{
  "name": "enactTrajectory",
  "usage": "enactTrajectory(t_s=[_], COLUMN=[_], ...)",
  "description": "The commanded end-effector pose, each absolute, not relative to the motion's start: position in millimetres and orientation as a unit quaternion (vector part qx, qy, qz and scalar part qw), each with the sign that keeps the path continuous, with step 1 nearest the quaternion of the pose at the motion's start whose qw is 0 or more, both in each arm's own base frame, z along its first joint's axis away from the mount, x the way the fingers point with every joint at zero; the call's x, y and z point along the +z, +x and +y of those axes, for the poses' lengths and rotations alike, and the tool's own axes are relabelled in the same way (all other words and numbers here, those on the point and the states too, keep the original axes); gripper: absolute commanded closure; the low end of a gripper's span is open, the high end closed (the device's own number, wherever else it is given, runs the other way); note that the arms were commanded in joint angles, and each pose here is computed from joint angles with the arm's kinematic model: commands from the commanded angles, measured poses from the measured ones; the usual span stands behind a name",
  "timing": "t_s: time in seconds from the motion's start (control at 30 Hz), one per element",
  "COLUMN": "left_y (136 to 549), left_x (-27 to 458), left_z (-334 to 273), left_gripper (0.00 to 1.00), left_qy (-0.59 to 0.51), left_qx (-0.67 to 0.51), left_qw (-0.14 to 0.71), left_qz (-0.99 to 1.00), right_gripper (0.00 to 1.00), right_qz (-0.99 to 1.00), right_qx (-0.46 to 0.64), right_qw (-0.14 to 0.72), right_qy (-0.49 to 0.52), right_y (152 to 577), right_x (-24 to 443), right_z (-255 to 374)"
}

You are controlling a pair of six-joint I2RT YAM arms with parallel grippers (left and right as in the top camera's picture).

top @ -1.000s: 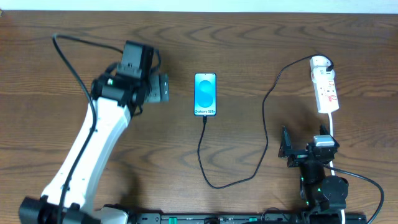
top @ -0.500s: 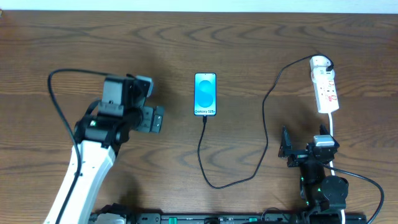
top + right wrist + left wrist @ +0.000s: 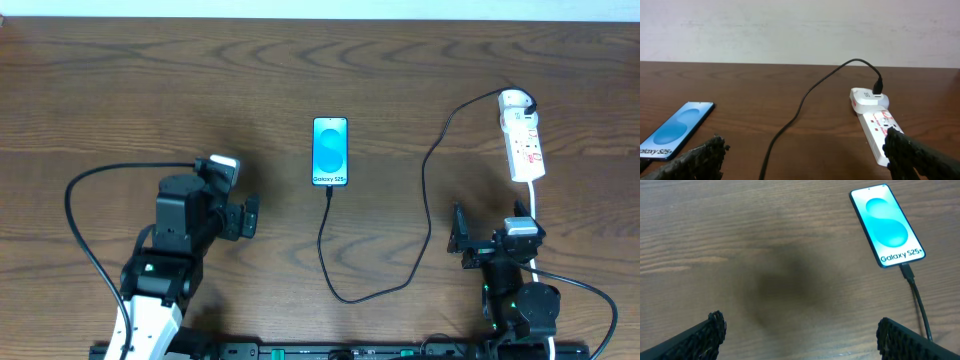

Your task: Plug charger to phone and switch on socket

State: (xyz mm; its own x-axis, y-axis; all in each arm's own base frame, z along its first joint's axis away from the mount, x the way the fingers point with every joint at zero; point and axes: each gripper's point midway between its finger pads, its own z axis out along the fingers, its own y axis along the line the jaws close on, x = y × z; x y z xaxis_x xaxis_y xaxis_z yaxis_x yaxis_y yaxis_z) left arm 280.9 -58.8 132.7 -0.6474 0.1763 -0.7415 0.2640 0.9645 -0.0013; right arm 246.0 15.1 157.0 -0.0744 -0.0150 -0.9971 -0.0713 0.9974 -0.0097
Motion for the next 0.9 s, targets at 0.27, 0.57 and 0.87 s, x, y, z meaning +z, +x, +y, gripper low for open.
enactTrajectory(t_s=[0.27,0.57,0.87], left_y=[269,263,255], left_x=[125,116,107], left_z=[-51,-50,-45], left_gripper=[0.02,0.02,0.02], left_qy=[0.119,0.119,0.111], left_qx=[-0.050,-0.049,-0.046], left_qw=[0.456,0.499,0.507], left_qz=[0.881,0.857,0.853], right_gripper=[0.01,0.01,0.01], right_qz=[0.732,0.733,0.733], right_qx=[0.015,0.015,0.015], right_qw=[0.680,0.680,0.680], right_qy=[-0.032,-0.032,-0.032], right_y=[246,246,246], right_x=[157,156,156], right_z=[14,14,14])
